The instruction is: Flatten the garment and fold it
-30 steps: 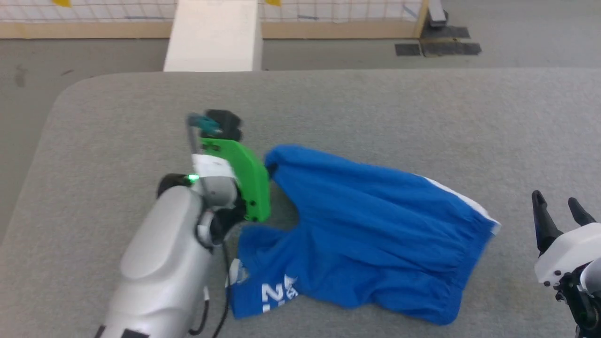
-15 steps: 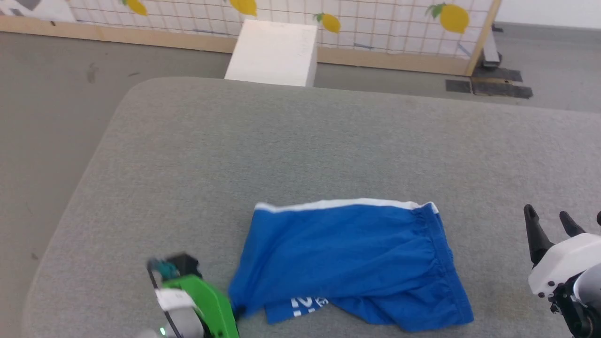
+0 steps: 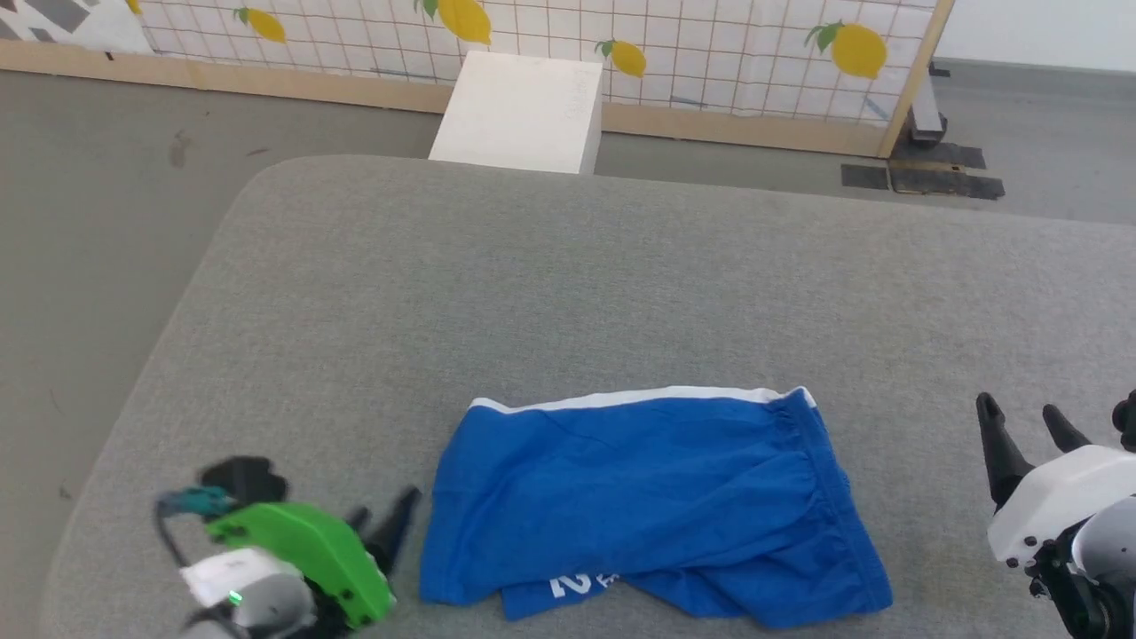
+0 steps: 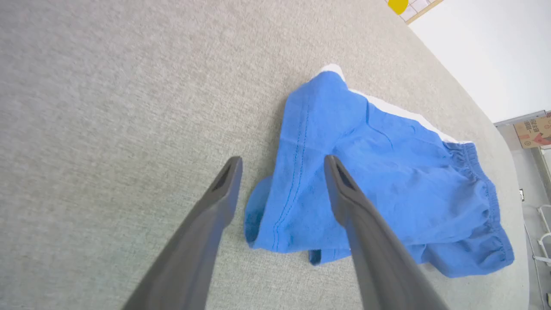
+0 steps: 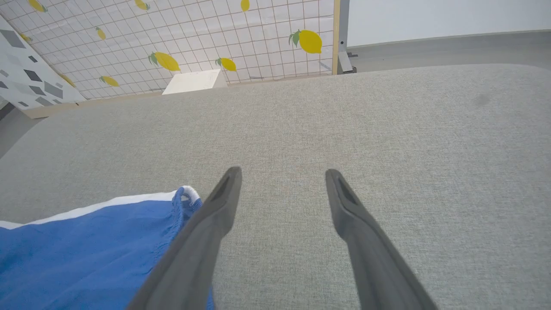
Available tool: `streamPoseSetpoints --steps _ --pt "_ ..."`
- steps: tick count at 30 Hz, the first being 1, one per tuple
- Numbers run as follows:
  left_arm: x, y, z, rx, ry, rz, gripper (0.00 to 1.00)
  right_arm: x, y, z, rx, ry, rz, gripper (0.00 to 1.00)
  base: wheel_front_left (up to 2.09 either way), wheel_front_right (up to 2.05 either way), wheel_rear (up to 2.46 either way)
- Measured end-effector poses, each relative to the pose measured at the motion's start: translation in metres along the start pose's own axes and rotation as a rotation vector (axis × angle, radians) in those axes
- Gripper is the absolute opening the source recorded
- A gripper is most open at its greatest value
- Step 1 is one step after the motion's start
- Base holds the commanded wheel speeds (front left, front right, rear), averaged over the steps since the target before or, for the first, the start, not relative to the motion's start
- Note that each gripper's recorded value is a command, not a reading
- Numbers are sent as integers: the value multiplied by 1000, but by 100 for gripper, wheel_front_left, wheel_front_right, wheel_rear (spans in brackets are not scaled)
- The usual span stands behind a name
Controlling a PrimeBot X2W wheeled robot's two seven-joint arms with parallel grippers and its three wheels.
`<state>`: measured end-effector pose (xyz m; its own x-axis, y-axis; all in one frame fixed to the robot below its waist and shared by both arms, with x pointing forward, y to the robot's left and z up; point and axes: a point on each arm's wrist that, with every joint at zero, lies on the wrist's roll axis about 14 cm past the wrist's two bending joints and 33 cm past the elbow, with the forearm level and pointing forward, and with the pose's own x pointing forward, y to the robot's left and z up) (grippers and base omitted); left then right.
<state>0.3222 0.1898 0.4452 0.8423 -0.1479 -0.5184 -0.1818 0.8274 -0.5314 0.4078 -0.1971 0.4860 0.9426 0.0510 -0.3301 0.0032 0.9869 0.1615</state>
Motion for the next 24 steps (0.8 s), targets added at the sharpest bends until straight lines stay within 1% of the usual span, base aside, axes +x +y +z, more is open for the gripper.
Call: streamPoseSetpoints --steps 2,4,6,11,15,16,19,21,24 --pt "-3 -1 23 50 -85 -5 100 -1 -2 -1 7 2 -4 100 0 0 0" --pt "-6 -5 45 144 -177 -7 100 -2 -4 -2 9 2 -9 100 0 0 0" --pt "-7 -17 67 250 -271 -42 100 -2 -6 -3 11 4 -14 100 0 0 0" --pt "0 -46 87 406 -423 -149 100 -2 -9 -9 10 19 -21 100 0 0 0" --pt "5 -47 96 443 -541 -157 100 1 2 -12 -14 36 6 100 0 0 0" --pt "6 -45 96 457 -561 -151 100 4 9 -12 -26 42 24 100 0 0 0" --pt "12 -38 92 451 -590 -139 100 12 33 -14 -70 78 94 100 0 0 0" --pt "16 -34 89 440 -595 -129 100 18 48 -18 -107 120 141 100 0 0 0" --pt "23 -29 84 421 -591 -114 100 28 67 -35 -201 245 207 100 0 0 0"
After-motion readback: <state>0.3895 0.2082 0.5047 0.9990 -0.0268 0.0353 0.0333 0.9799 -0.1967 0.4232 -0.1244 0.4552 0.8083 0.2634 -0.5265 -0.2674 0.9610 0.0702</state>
